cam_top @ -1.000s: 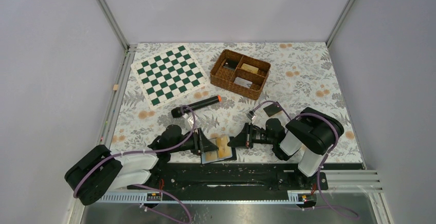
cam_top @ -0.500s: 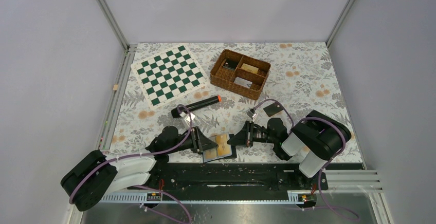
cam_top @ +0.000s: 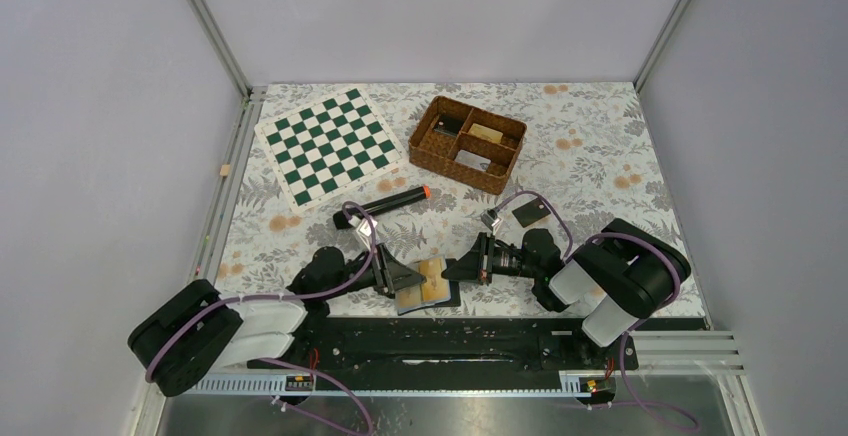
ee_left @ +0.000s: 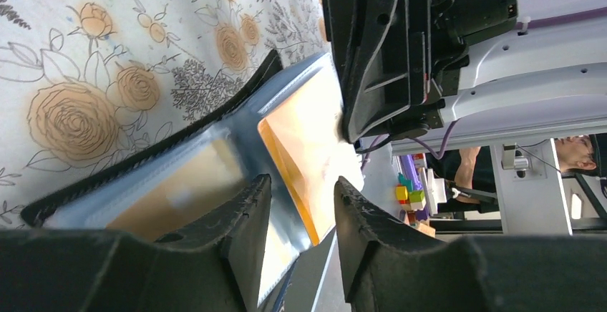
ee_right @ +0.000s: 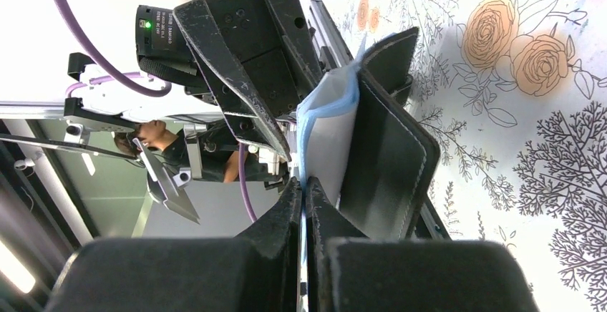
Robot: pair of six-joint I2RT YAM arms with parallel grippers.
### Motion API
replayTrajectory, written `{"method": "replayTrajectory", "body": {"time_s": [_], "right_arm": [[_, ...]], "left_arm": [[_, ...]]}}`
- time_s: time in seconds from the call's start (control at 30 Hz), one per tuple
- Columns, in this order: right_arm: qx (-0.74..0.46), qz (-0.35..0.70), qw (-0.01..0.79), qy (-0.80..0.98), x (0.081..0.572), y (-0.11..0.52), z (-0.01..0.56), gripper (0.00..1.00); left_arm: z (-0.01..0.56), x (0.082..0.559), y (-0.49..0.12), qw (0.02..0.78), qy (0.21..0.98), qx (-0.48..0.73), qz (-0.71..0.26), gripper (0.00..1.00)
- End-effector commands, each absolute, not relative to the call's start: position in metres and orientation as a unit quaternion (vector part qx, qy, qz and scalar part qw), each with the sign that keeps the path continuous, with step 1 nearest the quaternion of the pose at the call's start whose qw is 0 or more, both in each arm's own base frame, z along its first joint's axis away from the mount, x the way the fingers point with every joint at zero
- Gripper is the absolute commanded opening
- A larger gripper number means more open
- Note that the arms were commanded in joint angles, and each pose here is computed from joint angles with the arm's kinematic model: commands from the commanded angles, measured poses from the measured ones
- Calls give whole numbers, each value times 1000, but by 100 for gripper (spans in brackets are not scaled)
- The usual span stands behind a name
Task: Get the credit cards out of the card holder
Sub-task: Remove the credit card from the card holder.
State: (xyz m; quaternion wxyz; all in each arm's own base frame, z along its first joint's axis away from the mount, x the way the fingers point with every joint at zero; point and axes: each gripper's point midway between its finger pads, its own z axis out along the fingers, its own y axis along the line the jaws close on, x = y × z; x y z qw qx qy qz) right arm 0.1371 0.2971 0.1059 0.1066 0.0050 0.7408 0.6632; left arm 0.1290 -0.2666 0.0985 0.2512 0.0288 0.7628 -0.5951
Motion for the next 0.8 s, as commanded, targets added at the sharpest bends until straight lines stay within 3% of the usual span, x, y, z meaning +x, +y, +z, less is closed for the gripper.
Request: {"method": "replayTrajectory", "body": {"time_s": [0.0,0.27,0.5,0.63,0.77], "right_arm": [[-21,691,121,713,137,300,131,0],[-19,692,121,711,138,300,133,0],[-11,689,120,715,140,300,129,0],[-5,685,119,719,140,299,125,1],[9,671,122,731,142,297,112,8]], "left_arm": [[113,124,-265,267,731,39,-626,35],[120,118,-263,266,721,38,-638,32],[130,117,-261,271,710,34,-649,15],[121,118,-257,273,723,24,-634,0],[104,123,-256,269,751,20,-603,0]]}}
